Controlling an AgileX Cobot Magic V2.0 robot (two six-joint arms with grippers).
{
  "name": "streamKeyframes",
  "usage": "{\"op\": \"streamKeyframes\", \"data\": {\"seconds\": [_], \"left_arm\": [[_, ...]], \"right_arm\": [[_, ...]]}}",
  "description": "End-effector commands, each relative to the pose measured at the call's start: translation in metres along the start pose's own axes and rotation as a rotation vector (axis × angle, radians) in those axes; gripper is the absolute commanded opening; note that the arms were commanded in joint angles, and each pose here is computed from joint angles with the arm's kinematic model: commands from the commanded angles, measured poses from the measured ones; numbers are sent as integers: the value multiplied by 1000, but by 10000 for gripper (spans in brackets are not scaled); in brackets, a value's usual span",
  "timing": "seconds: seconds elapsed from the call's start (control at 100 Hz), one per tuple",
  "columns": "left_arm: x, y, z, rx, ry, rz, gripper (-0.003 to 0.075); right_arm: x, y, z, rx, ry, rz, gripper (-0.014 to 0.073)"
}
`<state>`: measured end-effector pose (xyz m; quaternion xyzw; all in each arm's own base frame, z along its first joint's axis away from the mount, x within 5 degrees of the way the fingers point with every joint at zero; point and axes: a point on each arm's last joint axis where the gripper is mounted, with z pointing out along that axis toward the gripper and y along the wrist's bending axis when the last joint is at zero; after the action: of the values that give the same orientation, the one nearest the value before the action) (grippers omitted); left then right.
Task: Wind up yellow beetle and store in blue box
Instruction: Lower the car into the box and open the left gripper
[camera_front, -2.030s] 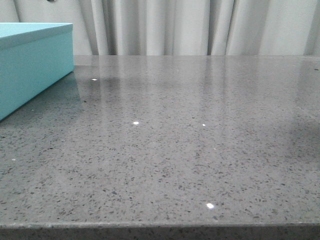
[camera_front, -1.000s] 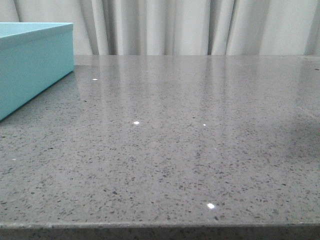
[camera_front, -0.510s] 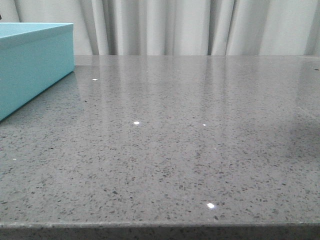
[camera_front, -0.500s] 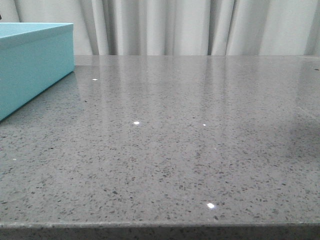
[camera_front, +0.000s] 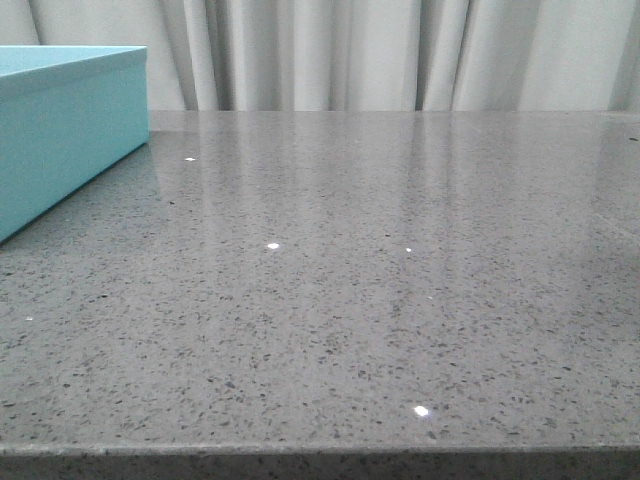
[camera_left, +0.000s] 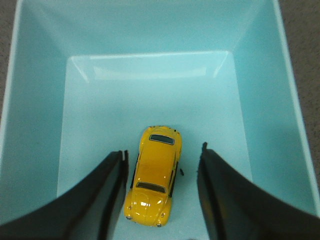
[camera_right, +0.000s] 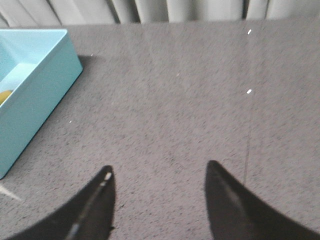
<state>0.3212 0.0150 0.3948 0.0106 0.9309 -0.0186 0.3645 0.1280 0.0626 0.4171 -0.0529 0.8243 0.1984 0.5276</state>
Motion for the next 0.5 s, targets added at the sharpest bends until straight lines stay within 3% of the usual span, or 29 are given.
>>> {"op": "streamKeyframes", "data": {"seconds": [0.0,0.21,0.29,0.49], "left_arm": [[2,-5,-40,4,-181,-6,209],[51,-11,-72,4,-300,-26,31],[71,-13,-83,-1,-338,-27,-20],[115,-17,-109,-14,-481,-30,-20]], "right_arm": [[-13,1,-16,-14,-125,-48,254],[-13,-1,-33,-19,-170,-53,-71],[-10,-4,-38,-7,-185,-69,-66],[7,-12,-41,8,-243,-127,-68]]}}
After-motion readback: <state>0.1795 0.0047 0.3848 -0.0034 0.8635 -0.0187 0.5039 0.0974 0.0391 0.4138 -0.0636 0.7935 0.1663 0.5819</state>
